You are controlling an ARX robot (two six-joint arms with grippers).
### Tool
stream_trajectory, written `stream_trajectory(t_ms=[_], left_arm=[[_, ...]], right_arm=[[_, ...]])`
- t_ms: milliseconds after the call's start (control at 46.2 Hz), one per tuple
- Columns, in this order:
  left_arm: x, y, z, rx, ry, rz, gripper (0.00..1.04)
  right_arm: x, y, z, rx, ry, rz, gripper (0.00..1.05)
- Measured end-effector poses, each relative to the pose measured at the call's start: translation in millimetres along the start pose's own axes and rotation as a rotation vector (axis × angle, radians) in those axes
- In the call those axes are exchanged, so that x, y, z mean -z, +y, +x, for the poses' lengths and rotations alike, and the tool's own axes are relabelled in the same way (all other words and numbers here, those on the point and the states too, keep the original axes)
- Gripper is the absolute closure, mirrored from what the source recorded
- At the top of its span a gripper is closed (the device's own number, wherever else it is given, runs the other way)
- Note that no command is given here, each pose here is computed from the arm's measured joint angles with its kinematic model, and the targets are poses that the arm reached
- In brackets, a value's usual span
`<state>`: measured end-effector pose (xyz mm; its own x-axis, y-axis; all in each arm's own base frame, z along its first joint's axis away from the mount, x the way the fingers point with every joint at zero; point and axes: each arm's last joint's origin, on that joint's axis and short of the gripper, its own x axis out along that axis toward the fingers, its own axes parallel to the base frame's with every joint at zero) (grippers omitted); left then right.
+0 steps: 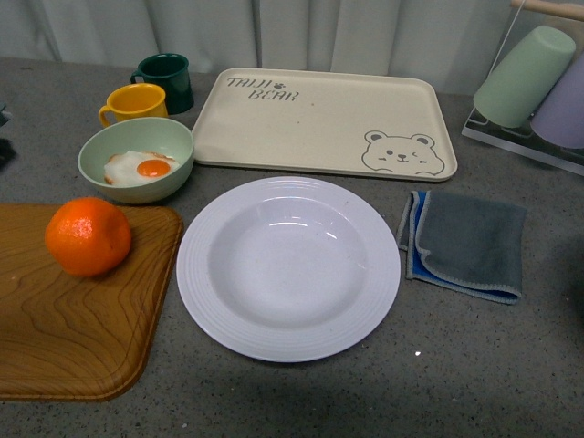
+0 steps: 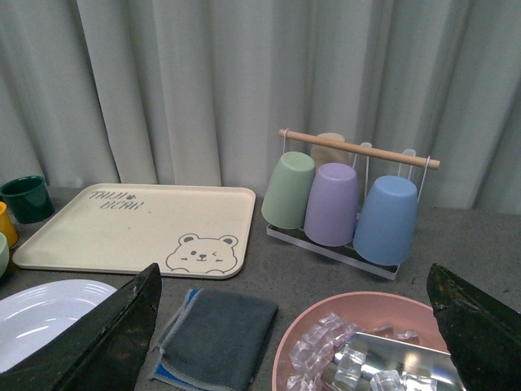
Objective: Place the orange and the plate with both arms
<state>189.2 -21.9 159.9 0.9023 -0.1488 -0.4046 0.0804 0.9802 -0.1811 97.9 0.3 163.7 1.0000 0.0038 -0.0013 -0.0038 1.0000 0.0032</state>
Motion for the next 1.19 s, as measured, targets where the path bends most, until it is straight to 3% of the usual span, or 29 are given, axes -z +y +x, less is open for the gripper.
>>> stream_trajectory(t_ms=[130,476,1190], left_arm=[[4,2,30,-0.006,0.117,0.006,0.07],[1,4,69,0.01,0.243,0.031,0.07],[11,27,123,-0.045,0.375,0.073,0.07]], right_arm=[[0,0,0,0.0,0.0,0.0,0.09],[0,0,0,0.0,0.0,0.0,0.09],[0,0,0,0.0,0.0,0.0,0.09]])
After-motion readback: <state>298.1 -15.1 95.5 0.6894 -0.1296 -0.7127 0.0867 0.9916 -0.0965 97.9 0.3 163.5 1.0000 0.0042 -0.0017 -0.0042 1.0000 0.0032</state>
